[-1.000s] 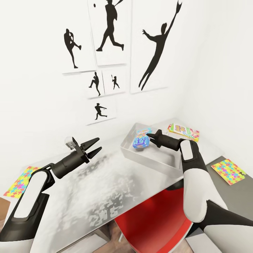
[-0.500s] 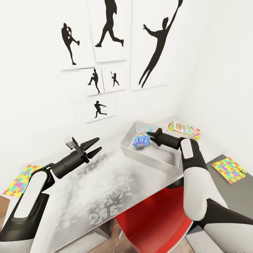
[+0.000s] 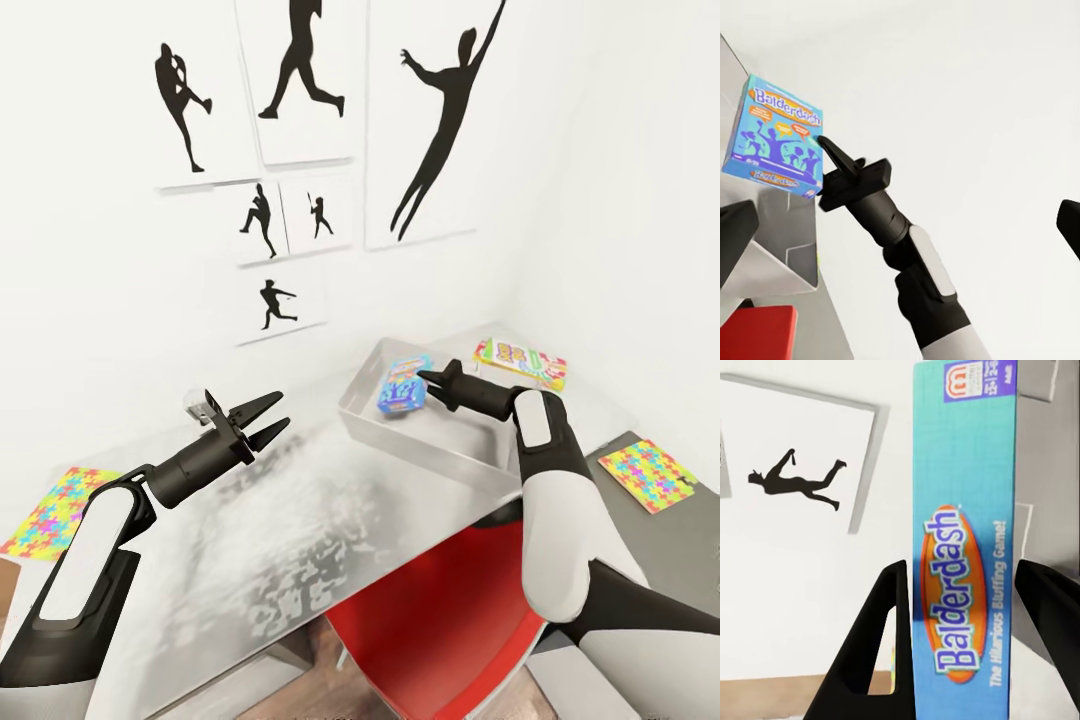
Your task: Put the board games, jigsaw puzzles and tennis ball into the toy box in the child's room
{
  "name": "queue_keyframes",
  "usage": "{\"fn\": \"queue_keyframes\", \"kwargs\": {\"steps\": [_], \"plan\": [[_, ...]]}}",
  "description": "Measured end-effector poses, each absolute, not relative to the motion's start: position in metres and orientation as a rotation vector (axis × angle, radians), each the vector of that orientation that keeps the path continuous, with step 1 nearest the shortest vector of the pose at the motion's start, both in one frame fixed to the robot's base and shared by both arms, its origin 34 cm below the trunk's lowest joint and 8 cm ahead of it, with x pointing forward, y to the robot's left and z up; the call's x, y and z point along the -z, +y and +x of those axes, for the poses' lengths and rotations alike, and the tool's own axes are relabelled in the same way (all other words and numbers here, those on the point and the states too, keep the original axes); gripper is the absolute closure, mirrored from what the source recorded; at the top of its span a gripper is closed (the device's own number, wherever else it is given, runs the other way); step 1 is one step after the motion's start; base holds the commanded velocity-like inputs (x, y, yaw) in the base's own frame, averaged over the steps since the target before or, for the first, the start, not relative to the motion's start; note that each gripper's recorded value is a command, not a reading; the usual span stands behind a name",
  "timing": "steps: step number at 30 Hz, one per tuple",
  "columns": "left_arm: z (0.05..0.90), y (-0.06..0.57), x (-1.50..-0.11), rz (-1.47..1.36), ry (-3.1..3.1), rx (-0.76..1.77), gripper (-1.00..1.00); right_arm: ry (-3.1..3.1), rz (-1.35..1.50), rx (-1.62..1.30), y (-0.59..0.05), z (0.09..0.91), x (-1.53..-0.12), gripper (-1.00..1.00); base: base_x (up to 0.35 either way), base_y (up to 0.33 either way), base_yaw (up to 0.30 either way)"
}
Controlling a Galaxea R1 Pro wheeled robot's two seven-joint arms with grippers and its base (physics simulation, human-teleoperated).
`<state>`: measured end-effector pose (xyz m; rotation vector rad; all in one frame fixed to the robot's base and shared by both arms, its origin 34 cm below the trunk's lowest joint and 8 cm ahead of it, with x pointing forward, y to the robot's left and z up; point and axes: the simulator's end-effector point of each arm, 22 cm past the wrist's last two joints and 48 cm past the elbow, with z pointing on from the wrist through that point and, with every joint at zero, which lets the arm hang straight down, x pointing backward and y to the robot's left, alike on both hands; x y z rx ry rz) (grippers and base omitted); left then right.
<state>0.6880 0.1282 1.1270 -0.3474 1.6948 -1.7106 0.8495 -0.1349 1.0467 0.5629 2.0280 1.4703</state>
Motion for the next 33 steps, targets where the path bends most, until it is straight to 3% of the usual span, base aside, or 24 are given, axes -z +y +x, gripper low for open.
{"fn": "queue_keyframes", "kwargs": {"steps": [33], "plan": [[0.693, 0.128, -1.101, -0.388, 1.727, 1.715, -1.00, 1.981, 0.620, -1.575, -0.130, 0.859, -1.034, 1.00, 0.000, 0.000, -0.109]]}}
